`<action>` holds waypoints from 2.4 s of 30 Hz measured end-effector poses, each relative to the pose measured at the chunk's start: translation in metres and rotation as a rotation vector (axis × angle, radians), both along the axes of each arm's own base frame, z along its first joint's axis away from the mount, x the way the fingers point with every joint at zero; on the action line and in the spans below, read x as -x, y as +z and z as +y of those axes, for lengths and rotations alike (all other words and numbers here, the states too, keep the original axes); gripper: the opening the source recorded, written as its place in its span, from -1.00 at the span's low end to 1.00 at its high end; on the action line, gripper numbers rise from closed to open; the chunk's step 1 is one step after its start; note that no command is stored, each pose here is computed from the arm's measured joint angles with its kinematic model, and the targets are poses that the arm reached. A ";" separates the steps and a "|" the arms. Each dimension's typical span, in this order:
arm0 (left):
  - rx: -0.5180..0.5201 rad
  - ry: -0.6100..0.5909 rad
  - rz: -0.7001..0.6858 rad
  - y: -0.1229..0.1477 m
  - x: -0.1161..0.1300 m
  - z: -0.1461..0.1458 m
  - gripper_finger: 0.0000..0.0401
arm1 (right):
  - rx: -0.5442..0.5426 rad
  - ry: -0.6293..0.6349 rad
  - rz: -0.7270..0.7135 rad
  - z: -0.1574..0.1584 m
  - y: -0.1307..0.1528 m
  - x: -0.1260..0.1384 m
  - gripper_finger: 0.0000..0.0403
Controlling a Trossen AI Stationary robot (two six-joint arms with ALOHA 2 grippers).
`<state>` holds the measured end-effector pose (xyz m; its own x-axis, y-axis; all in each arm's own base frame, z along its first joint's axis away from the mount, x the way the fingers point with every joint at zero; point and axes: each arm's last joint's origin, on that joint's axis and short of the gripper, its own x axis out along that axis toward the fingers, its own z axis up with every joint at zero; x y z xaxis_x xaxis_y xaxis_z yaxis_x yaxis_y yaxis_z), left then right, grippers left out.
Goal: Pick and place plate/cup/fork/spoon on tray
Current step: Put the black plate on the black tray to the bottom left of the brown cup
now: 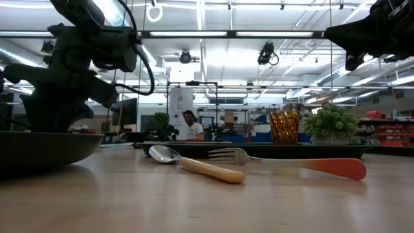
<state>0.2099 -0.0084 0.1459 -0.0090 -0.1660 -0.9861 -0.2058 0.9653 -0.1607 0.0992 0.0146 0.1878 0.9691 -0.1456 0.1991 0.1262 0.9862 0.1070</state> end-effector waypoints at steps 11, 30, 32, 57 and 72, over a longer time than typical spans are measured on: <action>0.021 -0.029 0.012 -0.002 0.000 -0.001 -0.90 | 0.000 0.000 0.000 0.000 0.000 0.000 -0.83; 0.079 0.170 -0.153 0.057 -0.038 0.034 -0.92 | 0.000 0.000 0.000 0.000 0.000 0.000 -0.83; 0.078 0.206 -0.205 0.070 -0.046 0.041 -0.93 | 0.000 0.000 0.000 0.000 0.000 0.000 -0.83; -0.007 0.710 -0.679 0.100 -0.128 0.154 -0.93 | 0.000 0.000 0.000 0.000 0.000 0.000 -0.83; -0.020 0.658 -0.363 0.070 -0.200 0.209 -0.93 | 0.000 0.001 0.000 0.000 0.000 0.000 -0.83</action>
<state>0.4098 0.2007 0.2162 0.4120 -0.0067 -0.9112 -0.6786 0.6651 -0.3117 0.0992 0.0146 0.1878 0.9692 -0.1449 0.1990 0.1255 0.9863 0.1067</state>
